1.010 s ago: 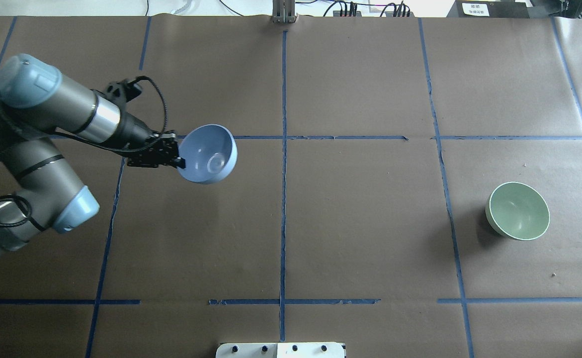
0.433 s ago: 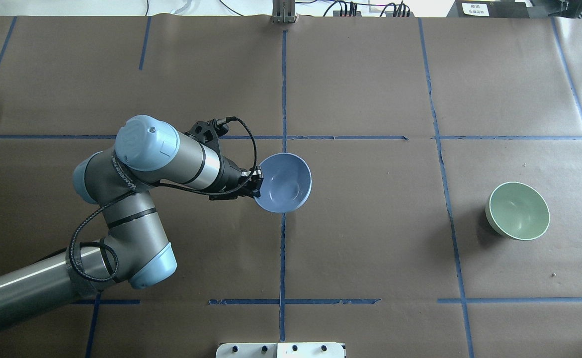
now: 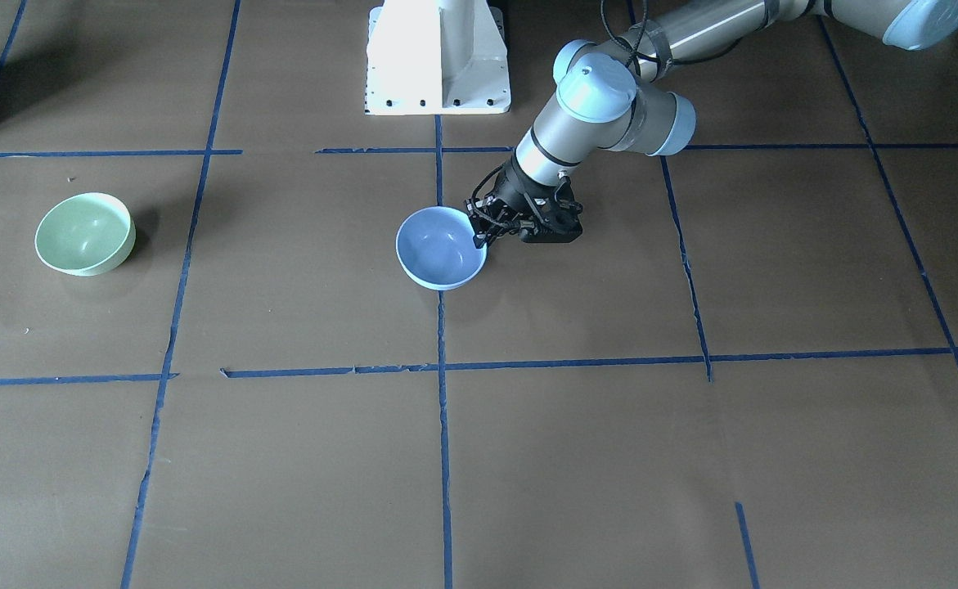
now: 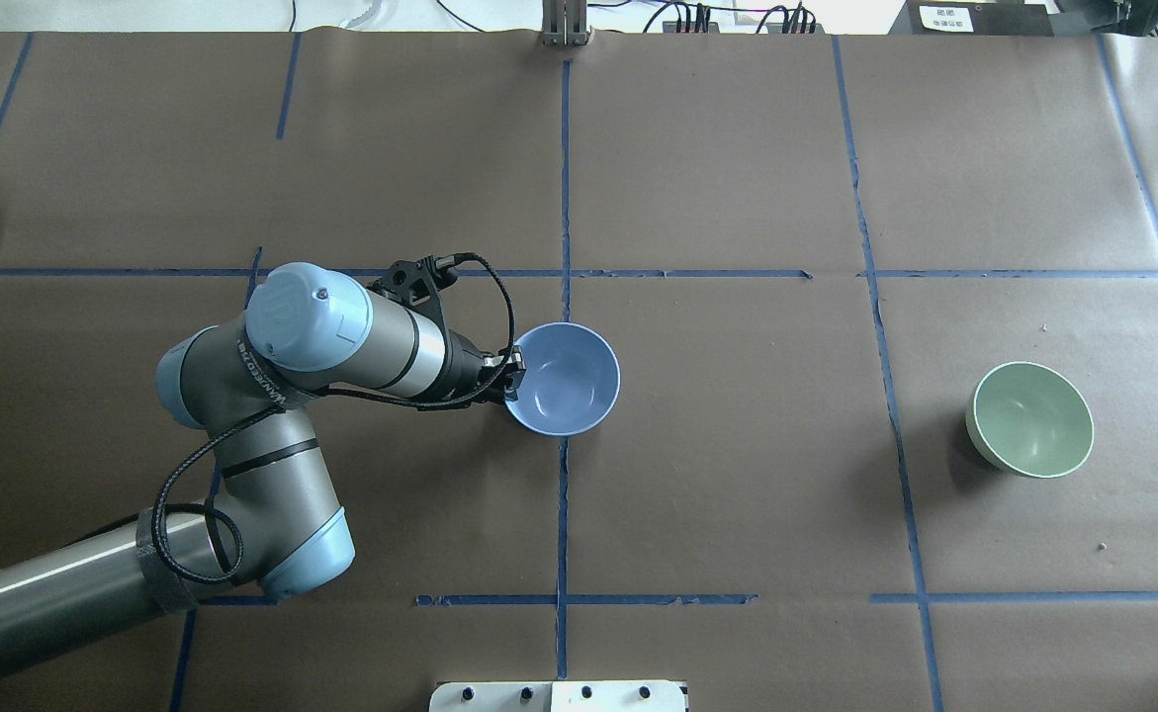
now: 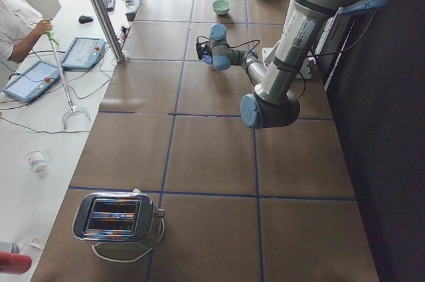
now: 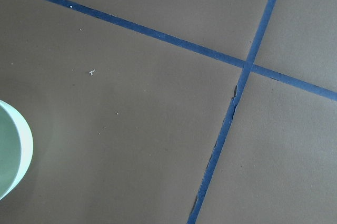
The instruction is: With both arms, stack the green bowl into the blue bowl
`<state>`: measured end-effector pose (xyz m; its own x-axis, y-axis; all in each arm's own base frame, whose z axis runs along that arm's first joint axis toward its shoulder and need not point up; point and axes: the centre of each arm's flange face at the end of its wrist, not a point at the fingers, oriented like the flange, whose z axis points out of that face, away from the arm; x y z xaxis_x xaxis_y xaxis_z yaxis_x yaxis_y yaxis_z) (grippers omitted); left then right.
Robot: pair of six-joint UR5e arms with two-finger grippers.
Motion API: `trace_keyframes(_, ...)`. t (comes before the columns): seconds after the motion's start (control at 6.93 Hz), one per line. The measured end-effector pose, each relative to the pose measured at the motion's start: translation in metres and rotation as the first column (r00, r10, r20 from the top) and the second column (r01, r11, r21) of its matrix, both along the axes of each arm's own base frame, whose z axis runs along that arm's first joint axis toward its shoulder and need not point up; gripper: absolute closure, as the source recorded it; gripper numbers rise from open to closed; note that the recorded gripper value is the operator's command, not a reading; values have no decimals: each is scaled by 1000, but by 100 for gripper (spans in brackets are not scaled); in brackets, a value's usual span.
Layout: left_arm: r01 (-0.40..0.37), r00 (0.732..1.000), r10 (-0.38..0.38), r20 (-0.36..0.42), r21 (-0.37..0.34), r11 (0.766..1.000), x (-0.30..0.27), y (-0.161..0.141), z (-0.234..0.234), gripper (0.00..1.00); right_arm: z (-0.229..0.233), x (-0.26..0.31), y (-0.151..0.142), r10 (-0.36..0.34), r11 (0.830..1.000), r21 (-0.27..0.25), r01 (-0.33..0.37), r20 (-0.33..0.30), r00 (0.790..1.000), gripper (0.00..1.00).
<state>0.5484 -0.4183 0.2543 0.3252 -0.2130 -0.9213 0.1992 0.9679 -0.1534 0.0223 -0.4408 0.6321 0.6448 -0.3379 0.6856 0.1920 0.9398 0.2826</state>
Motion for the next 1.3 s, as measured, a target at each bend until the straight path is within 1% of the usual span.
trace_keyframes(0.14, 37, 999, -37, -7, 16, 999, -10, 1, -2, 0, -2, -4, -1, -8, 1000, 3, 8, 4, 1000, 0)
trace_keyframes(0.29, 69, 997, -68, -30, 34, 997, -36, 9, -5, 0, -5, -12, -2, -20, 1000, 1, 20, 22, 1000, 0)
trace_keyframes(0.43, 84, 995, -81, -58, 49, 995, -66, 22, -8, 0, -14, -22, -3, -20, 1000, -10, 20, 50, 999, 0)
trace_keyframes(0.58, 92, 993, -87, -80, 59, 994, -90, 33, -12, 0, -30, -40, -5, 14, 999, -37, -11, 79, 997, 0)
trace_keyframes(0.72, 94, 992, -89, -87, 63, 994, -103, 39, -16, 0, -48, -67, -5, 86, 994, -83, -77, 111, 990, 0)
trace_keyframes(0.87, 95, 992, -89, -86, 62, 994, -108, 42, -17, 0, -65, -105, 0, 171, 979, -136, -152, 142, 975, 0)
trace_keyframes(1.01, 95, 992, -89, -85, 62, 994, -110, 43, -19, 0, -74, -146, 9, 228, 963, -185, -198, 157, 961, 0)
trace_keyframes(1.15, 95, 992, -89, -86, 63, 994, -110, 43, -20, 0, -72, -178, 18, 240, 954, -219, -203, 155, 958, 0)
trace_keyframes(1.3, 95, 992, -89, -88, 64, 993, -110, 43, -21, 0, -66, -200, 26, 226, 953, -238, -187, 146, 963, 0)
